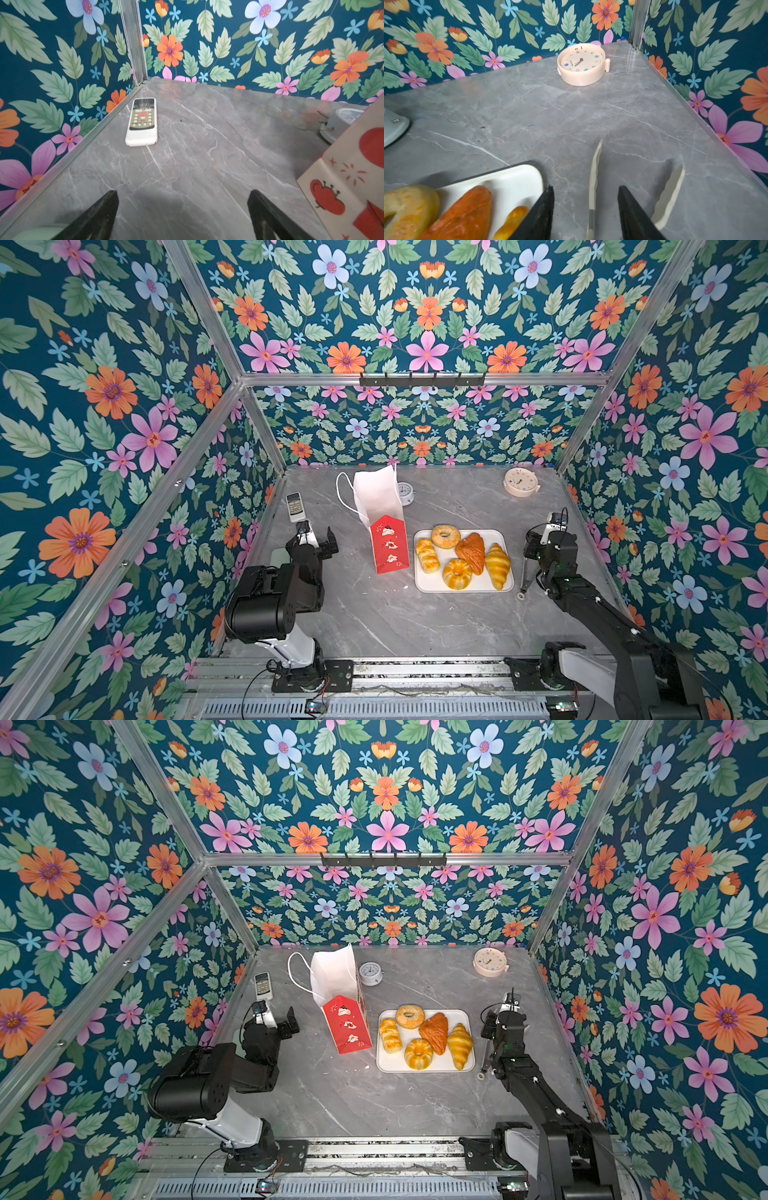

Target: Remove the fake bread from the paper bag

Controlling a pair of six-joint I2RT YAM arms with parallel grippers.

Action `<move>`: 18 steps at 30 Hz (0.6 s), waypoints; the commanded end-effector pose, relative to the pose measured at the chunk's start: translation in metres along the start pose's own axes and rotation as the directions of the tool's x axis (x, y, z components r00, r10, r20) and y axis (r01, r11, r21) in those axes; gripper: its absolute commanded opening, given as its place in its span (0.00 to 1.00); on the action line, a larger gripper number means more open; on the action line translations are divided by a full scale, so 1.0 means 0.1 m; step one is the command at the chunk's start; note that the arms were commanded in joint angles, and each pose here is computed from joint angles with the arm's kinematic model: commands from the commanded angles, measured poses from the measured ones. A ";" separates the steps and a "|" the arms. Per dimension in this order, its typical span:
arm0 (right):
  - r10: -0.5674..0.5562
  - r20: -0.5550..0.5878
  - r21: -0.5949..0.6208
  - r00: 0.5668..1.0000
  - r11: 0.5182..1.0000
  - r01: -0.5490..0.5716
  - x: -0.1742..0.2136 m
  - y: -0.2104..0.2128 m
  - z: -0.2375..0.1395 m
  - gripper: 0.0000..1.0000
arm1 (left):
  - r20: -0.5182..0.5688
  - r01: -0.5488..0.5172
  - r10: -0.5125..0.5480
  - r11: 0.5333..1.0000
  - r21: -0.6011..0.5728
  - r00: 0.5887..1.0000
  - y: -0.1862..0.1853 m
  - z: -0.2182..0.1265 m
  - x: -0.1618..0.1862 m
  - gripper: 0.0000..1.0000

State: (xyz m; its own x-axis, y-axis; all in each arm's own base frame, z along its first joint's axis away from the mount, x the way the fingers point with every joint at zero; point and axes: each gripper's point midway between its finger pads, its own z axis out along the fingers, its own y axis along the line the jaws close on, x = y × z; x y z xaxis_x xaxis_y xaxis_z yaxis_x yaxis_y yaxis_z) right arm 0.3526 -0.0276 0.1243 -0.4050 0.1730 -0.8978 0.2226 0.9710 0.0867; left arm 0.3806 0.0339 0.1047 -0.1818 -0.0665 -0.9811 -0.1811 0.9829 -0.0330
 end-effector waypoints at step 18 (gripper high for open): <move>-0.040 0.128 0.039 0.991 0.999 0.036 0.15 -0.04 0.28 0.99 | 0.055 -0.013 0.013 1.000 0.004 0.998 -0.02 -0.01 -0.12 1.00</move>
State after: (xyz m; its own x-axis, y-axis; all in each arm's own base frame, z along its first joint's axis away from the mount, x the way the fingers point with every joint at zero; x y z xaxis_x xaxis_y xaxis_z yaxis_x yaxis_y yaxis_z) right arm 0.3653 -0.0297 0.0829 -0.3568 0.1107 -0.9276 0.2225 0.9744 0.0307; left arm 0.3812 0.0324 0.1101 -0.1560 -0.0516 -0.9864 -0.1727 0.9847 -0.0242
